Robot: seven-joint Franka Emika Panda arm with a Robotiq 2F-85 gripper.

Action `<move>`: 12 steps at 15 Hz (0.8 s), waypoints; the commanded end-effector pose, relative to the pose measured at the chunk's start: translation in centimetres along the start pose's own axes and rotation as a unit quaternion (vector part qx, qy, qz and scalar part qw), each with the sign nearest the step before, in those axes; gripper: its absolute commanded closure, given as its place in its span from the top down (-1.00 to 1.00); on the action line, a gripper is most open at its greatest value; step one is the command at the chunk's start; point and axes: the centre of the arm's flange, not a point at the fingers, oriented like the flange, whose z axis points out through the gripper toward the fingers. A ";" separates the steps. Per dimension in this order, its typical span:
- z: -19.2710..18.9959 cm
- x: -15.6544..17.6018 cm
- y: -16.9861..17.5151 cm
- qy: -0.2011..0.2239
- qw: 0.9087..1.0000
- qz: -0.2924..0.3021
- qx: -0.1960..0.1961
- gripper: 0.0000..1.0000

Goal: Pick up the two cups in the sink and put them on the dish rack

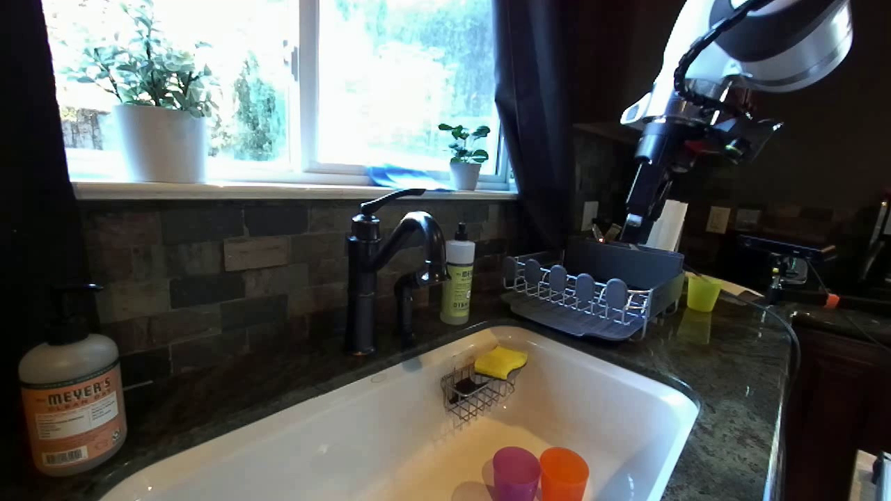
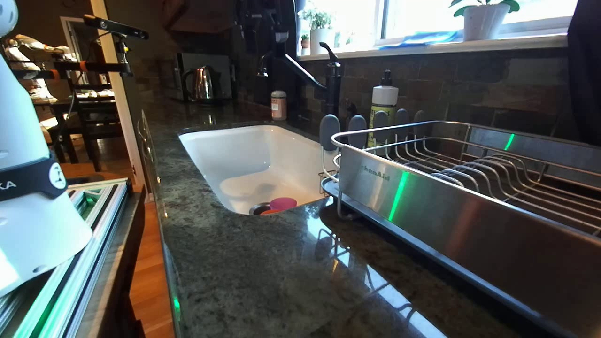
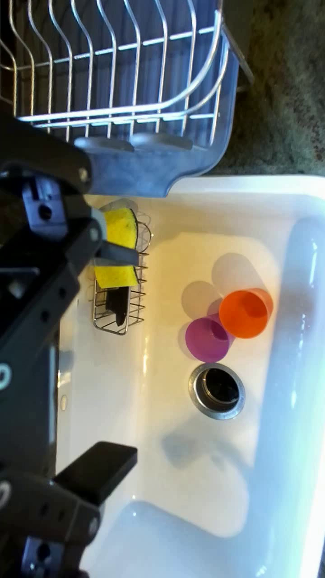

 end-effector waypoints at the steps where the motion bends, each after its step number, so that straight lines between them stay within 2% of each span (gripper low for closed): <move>1: 5.2 1.3 -2.6 -0.037 0.999 0.003 -0.024 1.00; 3: 7.1 1.1 -2.4 -0.085 0.996 -0.003 -0.017 1.00; 4: 5.2 0.7 -2.5 -0.054 0.998 -0.005 -0.018 1.00; 6: 6.7 0.7 -2.6 -0.075 0.997 -0.006 -0.016 1.00; 9: 7.6 0.8 -2.6 -0.078 0.997 -0.001 -0.017 1.00; 12: 11.8 1.8 -2.5 -0.066 0.997 0.034 -0.018 1.00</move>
